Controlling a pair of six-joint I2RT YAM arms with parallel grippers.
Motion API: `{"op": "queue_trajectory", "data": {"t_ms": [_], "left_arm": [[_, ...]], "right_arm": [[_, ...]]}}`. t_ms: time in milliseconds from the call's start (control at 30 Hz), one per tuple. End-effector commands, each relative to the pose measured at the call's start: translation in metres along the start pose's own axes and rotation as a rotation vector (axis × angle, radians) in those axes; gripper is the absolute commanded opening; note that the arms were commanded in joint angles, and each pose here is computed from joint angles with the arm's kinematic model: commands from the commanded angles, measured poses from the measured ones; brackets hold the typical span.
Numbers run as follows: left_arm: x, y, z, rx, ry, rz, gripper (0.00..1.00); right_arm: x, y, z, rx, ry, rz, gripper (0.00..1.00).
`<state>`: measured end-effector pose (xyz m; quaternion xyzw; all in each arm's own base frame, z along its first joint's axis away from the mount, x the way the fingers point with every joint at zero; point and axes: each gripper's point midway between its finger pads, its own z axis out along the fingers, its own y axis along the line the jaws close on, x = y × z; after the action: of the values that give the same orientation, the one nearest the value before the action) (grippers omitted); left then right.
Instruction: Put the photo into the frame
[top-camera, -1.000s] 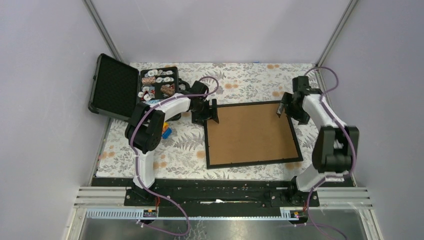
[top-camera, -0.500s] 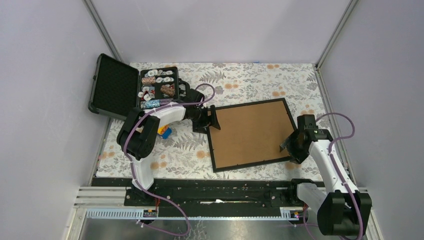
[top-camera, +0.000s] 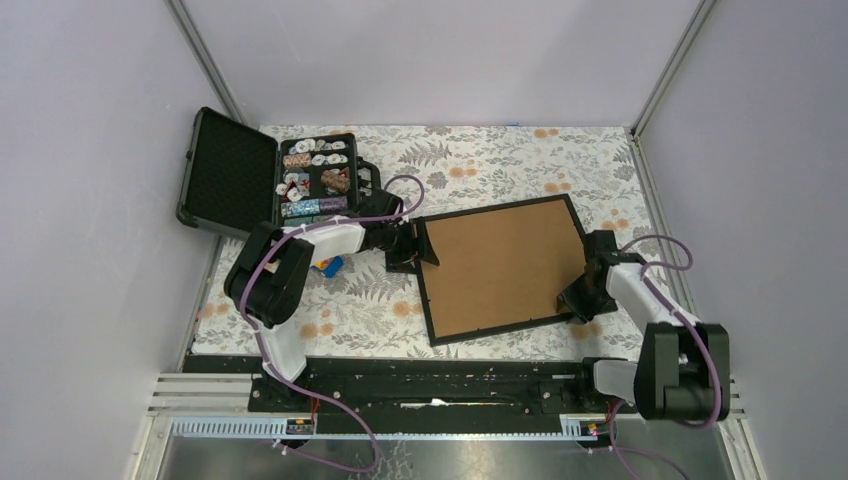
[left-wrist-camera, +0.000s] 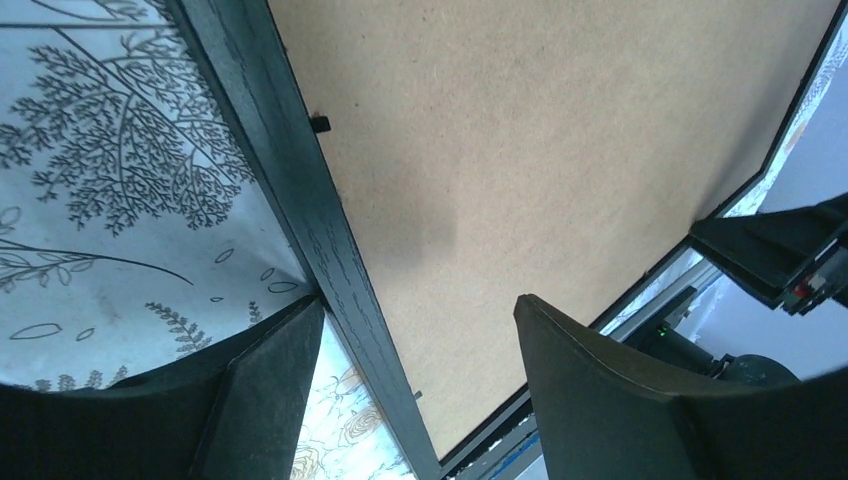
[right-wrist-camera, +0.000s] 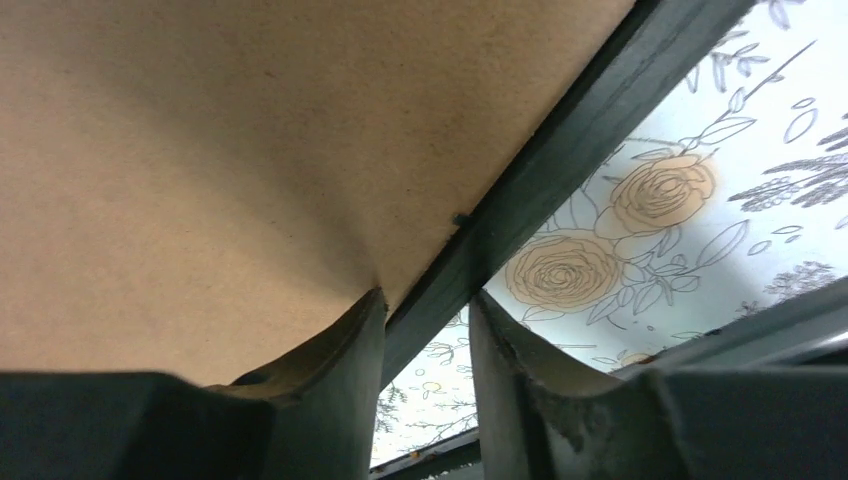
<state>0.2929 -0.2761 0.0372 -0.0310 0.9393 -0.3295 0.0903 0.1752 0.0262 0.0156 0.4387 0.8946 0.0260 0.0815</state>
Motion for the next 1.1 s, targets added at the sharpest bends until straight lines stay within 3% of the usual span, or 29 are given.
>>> {"op": "queue_trajectory", "data": {"t_ms": [0,133,267,367,433,533,633,800,933,1067], "left_arm": [[0.049,0.025,0.014,-0.082,0.120,-0.018,0.75],[0.084,0.002,0.027,-0.052,0.181,0.072,0.74],[0.139,-0.030,0.050,-0.031,0.296,0.195,0.73],[0.179,-0.057,0.055,0.030,0.384,0.285,0.73],[0.184,-0.068,0.047,0.046,0.390,0.350,0.75],[0.142,-0.085,0.019,0.042,0.283,0.443,0.83],[0.064,-0.081,-0.017,-0.019,0.111,0.429,0.92],[-0.071,-0.048,-0.042,-0.178,-0.180,0.324,0.98],[-0.139,-0.028,-0.020,-0.251,-0.293,0.278,0.99],[-0.181,-0.024,0.015,-0.254,-0.308,0.293,0.98]], "right_arm": [[-0.053,0.035,0.001,-0.030,-0.156,-0.056,0.39],[-0.097,0.063,0.001,-0.039,-0.269,-0.236,0.40],[-0.128,0.109,-0.001,-0.156,-0.350,-0.349,0.49],[-0.141,0.147,0.003,-0.230,-0.322,-0.432,0.55],[-0.147,0.149,0.008,-0.160,-0.263,-0.478,0.61],[-0.161,0.134,-0.003,-0.026,-0.273,-0.470,0.79],[-0.149,0.131,-0.023,-0.075,-0.267,-0.456,0.96],[-0.088,0.135,-0.029,-0.277,-0.072,-0.460,0.99],[-0.069,0.122,-0.028,-0.314,-0.047,-0.491,1.00],[-0.057,0.104,-0.014,-0.272,-0.020,-0.496,0.99]]}}
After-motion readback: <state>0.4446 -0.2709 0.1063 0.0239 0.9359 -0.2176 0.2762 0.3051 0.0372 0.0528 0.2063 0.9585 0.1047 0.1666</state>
